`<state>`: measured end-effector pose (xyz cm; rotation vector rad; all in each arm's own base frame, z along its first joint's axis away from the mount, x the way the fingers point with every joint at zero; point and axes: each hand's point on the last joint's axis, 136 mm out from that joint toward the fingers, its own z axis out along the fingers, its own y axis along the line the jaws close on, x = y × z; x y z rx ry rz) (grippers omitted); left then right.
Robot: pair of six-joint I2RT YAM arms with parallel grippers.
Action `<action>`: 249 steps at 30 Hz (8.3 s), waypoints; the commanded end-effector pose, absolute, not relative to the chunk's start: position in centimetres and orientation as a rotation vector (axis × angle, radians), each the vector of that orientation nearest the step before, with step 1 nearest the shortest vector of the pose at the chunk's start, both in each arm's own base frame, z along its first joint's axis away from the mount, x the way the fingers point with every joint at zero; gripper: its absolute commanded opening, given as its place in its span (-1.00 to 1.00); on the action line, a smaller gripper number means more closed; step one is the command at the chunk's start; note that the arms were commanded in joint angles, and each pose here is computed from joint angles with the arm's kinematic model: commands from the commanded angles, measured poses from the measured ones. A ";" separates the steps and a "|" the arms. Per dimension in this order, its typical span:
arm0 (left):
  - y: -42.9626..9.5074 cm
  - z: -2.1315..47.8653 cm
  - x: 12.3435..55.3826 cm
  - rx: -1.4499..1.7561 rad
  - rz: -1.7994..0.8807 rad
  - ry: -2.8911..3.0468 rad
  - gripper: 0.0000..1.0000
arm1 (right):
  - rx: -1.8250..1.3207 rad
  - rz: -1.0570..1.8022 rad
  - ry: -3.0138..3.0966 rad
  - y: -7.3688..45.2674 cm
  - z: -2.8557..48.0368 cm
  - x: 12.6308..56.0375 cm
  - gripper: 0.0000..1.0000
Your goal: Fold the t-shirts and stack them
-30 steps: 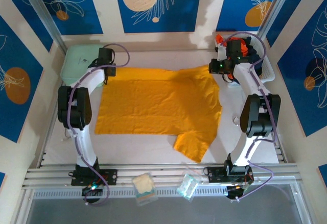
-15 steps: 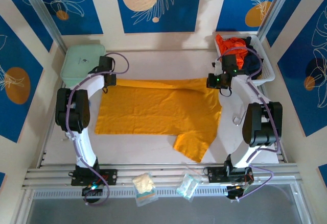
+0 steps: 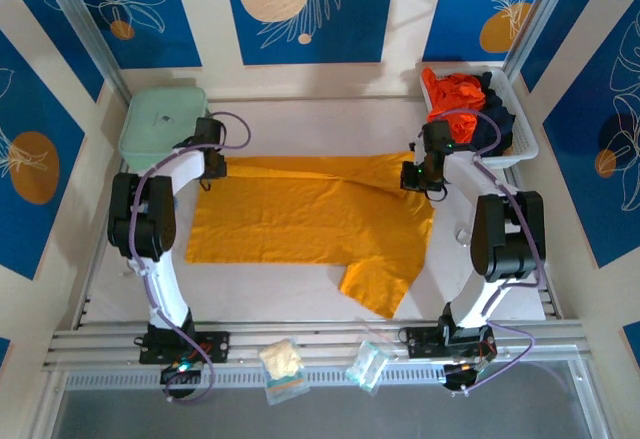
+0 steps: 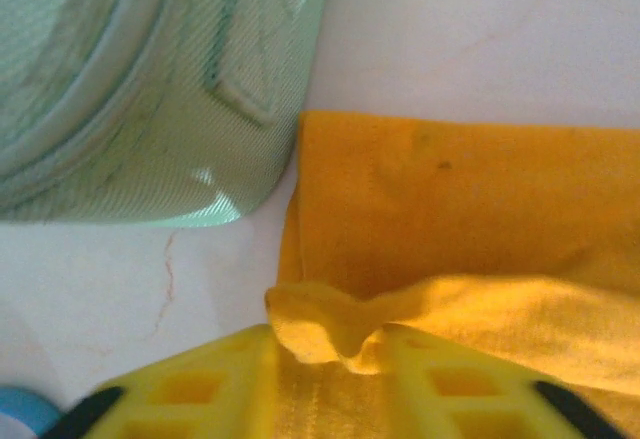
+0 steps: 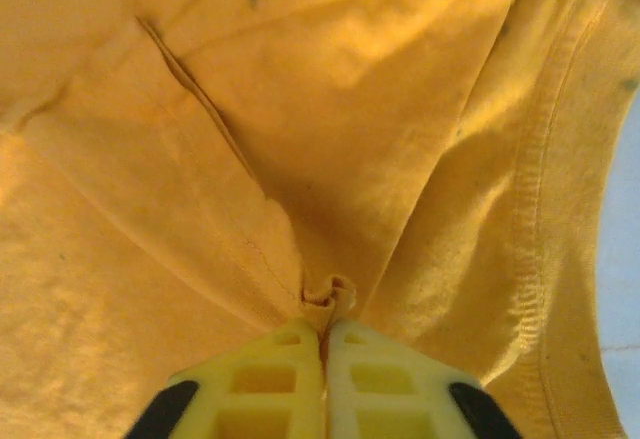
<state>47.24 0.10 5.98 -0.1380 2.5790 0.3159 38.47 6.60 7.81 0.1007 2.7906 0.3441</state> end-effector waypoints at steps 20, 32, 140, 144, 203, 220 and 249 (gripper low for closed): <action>0.4 24.3 42.6 -0.163 0.242 2.262 0.99 | -0.134 0.457 2.909 12.6 8.4 37.9 -0.01; 1.2 25.8 36.2 -0.277 0.231 2.388 0.99 | -0.290 0.443 2.902 15.2 4.8 46.4 -0.22; 2.4 1.6 22.1 -1.308 0.012 2.805 -0.24 | -0.185 0.457 2.740 17.8 13.7 32.2 -0.42; 2.4 0.6 22.2 -1.292 0.027 2.845 -0.24 | -0.180 0.466 2.741 17.9 13.9 32.3 -0.42; 0.1 2.9 27.8 -0.996 -0.293 2.752 -1.00 | -2.539 0.167 1.921 14.8 2.6 5.6 0.00; -0.1 3.5 28.1 -0.948 -0.315 2.744 -1.00 | -2.567 -0.102 2.070 14.4 0.4 7.7 -0.65; 0.6 8.0 29.3 -0.908 -0.267 2.723 -1.00 | -1.866 -0.353 1.832 14.8 15.6 24.4 -1.00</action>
